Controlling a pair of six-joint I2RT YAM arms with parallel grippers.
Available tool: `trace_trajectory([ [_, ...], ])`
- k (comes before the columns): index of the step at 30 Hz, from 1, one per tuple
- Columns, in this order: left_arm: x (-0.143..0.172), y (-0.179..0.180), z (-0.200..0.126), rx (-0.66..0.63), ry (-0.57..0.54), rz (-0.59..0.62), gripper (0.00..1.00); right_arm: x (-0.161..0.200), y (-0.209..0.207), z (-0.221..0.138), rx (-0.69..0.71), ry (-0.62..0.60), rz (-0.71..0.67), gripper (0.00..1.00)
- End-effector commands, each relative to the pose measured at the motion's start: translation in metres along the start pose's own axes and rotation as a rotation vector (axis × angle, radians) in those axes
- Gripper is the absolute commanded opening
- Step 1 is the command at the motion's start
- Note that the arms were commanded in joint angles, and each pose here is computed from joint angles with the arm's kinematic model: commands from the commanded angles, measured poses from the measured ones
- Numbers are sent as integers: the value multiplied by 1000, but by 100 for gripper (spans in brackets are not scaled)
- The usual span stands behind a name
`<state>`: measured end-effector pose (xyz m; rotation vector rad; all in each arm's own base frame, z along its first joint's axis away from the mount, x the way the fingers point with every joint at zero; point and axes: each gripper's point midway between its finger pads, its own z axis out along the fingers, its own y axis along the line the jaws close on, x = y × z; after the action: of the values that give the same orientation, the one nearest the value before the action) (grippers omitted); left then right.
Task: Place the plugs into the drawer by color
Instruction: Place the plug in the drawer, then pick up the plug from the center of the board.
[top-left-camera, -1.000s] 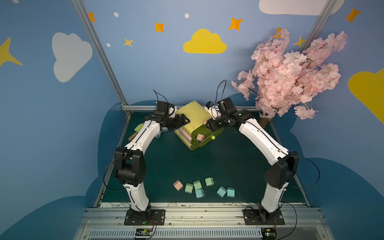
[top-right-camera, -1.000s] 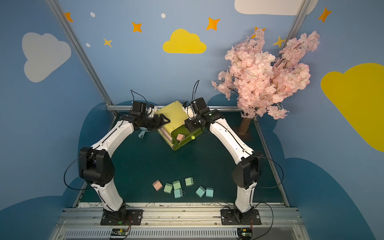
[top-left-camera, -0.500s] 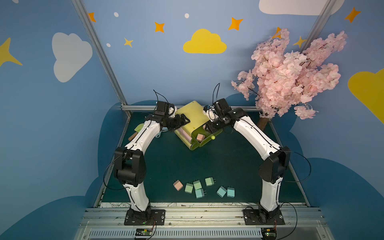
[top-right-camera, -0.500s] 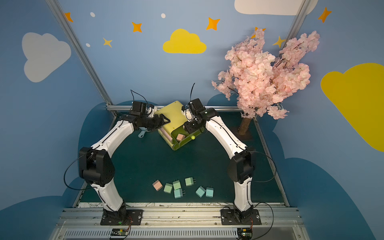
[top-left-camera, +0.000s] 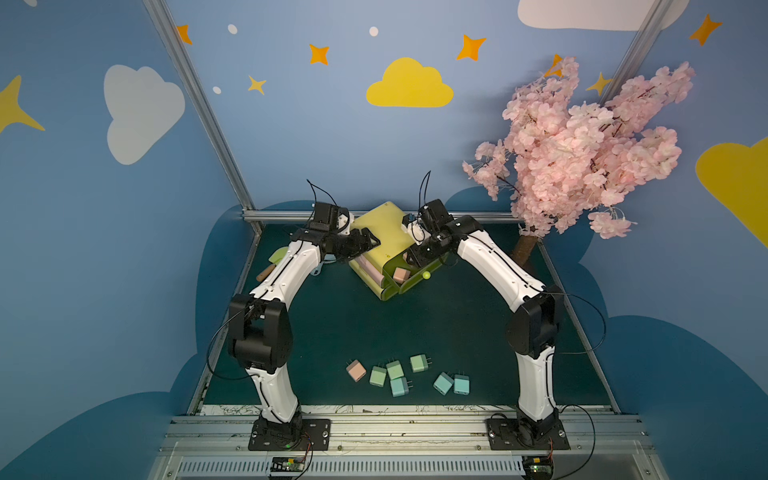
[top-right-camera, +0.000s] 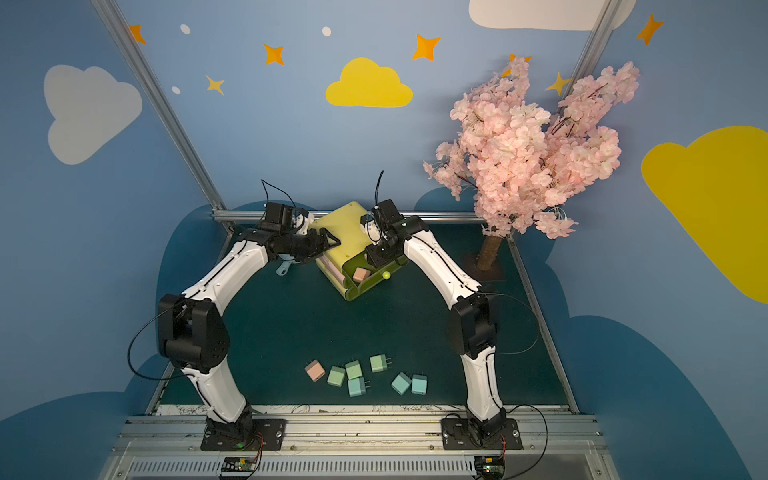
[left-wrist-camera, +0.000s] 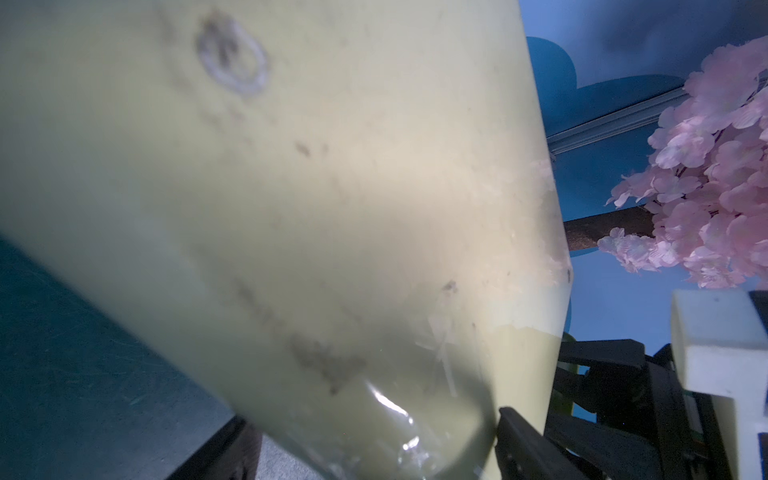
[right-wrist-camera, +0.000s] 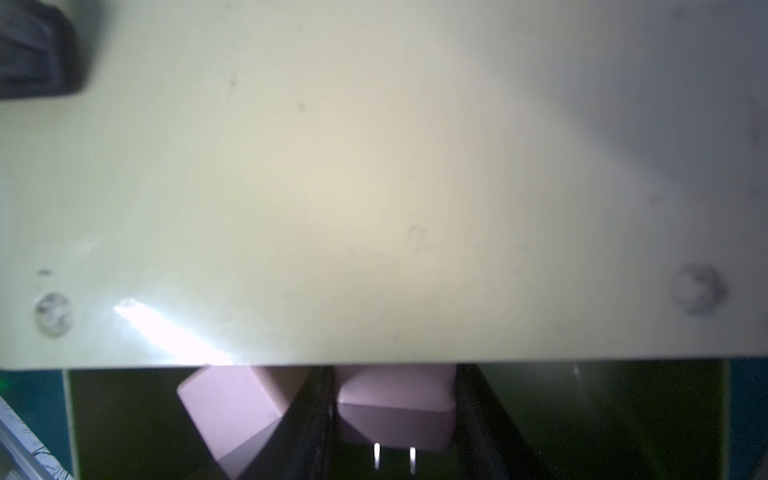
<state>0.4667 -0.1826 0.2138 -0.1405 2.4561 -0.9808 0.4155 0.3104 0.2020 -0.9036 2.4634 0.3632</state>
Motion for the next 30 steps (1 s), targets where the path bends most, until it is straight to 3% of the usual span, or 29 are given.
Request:
trace_trajectory([
  [1,16,12,1,-52,42,-16,89,-6,-2,-9,3,-16,0,48],
  [7,15,14,1,-59,38,-15,89,-22,2,-42,-2,-92,-16,62],
  [9,14,15,0,-61,38,-14,88,-26,7,-60,-7,-123,-20,62],
  [12,13,18,0,-67,35,-18,89,-26,34,-97,-121,-184,-48,63],
  [15,12,18,-1,-66,32,-20,89,-9,62,-118,-121,-227,-83,61],
  [20,12,19,1,-69,36,-21,88,37,132,-102,-186,-302,-177,63],
  [26,12,20,1,-74,32,-23,88,96,217,-36,-258,-217,-196,58],
  [30,11,18,-2,-76,23,-18,88,137,256,10,-269,-41,-268,58],
])
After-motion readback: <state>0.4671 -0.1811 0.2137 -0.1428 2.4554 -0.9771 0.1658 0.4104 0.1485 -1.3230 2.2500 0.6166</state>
